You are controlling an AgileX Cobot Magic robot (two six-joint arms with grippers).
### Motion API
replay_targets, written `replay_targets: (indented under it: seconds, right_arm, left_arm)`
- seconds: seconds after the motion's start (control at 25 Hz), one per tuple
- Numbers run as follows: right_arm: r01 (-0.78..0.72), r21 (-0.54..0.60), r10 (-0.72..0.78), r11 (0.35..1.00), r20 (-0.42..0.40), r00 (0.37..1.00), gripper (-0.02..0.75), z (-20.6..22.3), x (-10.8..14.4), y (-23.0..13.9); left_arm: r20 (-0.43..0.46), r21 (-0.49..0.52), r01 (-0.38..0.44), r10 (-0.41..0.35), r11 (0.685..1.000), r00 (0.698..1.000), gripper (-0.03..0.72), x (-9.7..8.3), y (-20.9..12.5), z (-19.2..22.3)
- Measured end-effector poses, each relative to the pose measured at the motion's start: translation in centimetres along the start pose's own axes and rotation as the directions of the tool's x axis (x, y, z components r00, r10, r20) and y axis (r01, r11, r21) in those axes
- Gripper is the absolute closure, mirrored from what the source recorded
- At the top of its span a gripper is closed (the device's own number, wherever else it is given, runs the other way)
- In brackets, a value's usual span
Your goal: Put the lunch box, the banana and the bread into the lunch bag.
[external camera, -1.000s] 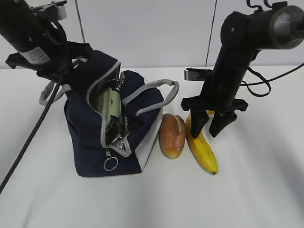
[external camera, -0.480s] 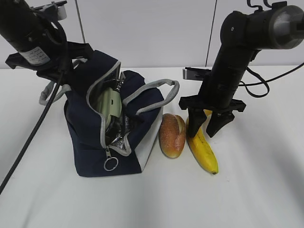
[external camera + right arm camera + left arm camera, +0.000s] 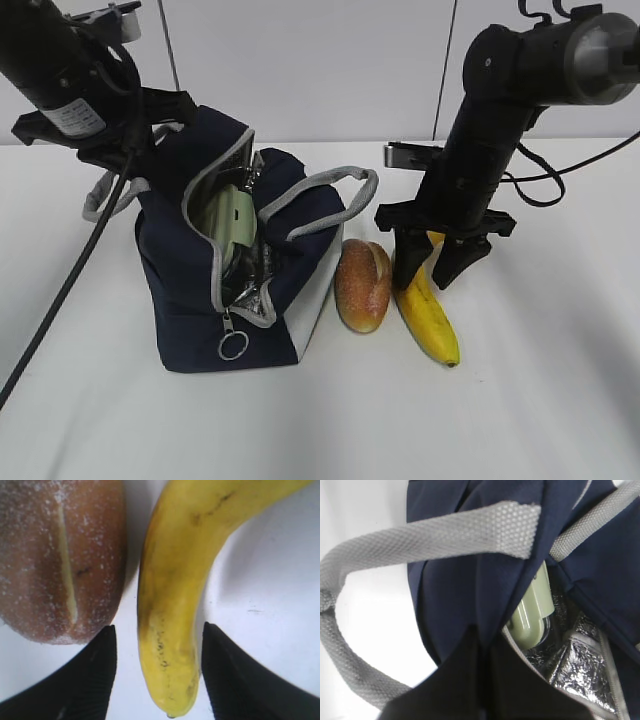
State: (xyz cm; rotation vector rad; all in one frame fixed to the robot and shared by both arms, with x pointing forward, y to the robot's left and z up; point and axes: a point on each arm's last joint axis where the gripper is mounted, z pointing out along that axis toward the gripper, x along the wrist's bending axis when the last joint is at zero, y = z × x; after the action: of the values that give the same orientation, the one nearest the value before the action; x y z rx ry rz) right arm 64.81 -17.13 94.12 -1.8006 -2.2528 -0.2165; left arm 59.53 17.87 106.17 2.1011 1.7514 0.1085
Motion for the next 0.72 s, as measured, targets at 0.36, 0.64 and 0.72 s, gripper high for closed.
replay_targets:
  seconds: [0.36, 0.64, 0.72]
  right_arm:
    - [-0.005, 0.022, 0.005, 1.000, -0.005, 1.000, 0.320, 1.3, -0.3, 0.2]
    - [-0.001, 0.032, 0.001, 0.999, -0.005, 1.000, 0.407, 1.9, -0.5, 0.3]
    - [0.009, 0.031, -0.008, 0.999, -0.006, 1.000, 0.430, 1.9, -0.5, 0.3]
  left_arm:
    - [0.001, 0.000, 0.000, 0.000, 1.000, 1.000, 0.688, 0.0, 0.0, 0.0]
    - [0.001, 0.000, 0.000, 0.000, 1.000, 1.000, 0.688, 0.0, 0.0, 0.0]
    - [0.001, 0.000, 0.000, 0.000, 1.000, 1.000, 0.688, 0.0, 0.0, 0.0]
